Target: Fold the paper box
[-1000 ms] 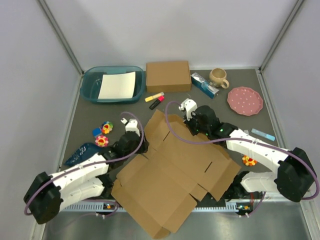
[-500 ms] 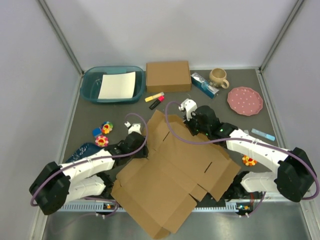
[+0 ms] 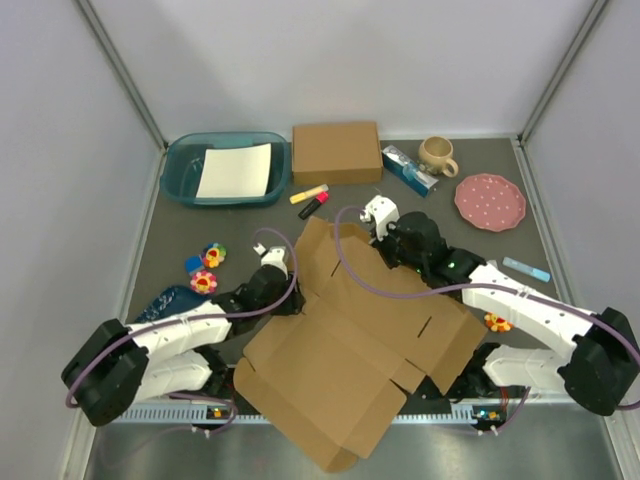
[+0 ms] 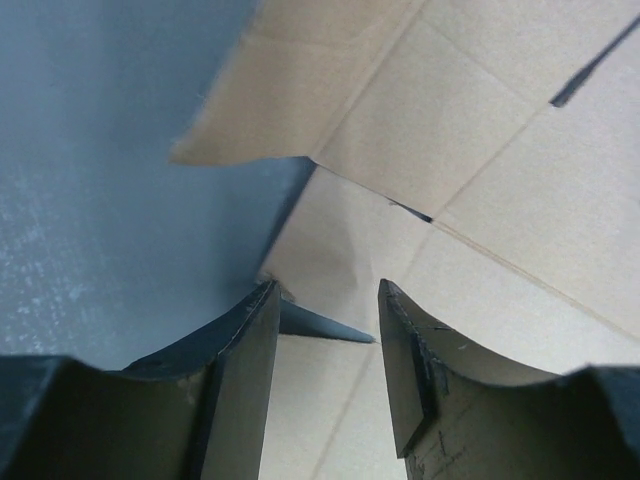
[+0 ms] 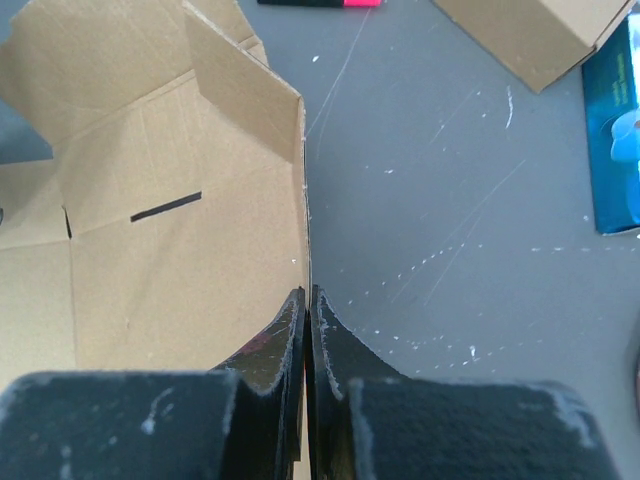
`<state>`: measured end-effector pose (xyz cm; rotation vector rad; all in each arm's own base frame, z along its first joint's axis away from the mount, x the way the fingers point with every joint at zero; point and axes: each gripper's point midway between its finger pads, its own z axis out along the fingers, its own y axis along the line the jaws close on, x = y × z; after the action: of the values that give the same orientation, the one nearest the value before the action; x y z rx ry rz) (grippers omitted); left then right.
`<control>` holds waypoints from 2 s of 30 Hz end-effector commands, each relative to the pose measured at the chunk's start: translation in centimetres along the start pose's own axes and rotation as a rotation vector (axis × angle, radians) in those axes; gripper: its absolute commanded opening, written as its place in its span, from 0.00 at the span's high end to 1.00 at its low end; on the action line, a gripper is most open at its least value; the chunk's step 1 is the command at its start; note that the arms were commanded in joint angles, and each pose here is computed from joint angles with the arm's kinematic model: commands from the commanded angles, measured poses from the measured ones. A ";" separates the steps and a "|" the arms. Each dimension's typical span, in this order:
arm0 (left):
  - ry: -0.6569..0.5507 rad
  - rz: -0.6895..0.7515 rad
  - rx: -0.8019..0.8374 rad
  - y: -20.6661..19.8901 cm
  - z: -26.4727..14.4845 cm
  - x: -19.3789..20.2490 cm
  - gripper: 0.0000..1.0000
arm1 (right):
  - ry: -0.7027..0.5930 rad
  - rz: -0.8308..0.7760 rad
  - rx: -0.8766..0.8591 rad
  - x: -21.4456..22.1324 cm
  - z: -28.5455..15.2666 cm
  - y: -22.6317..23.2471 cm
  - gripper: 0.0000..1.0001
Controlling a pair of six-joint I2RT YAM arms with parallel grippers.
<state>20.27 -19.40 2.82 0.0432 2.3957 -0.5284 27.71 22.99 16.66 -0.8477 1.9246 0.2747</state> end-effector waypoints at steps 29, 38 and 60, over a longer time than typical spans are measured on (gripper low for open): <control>-0.361 -0.034 0.076 -0.6 -2.8 -7.3 0.30 | -0.016 0.257 0.058 0.9 0.9 -3.1 1.00; -0.328 -0.037 0.052 -0.4 -1.6 -7.0 0.29 | 0.049 0.397 0.058 3.9 2.3 -3.9 1.00; -0.237 -0.101 0.028 -0.1 3.0 -10.4 0.30 | 0.120 0.487 0.013 6.6 3.6 -3.6 1.00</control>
<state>29.21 -19.02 7.49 -0.1087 2.1490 -0.5264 30.13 18.64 9.42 -0.3902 2.2512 0.4686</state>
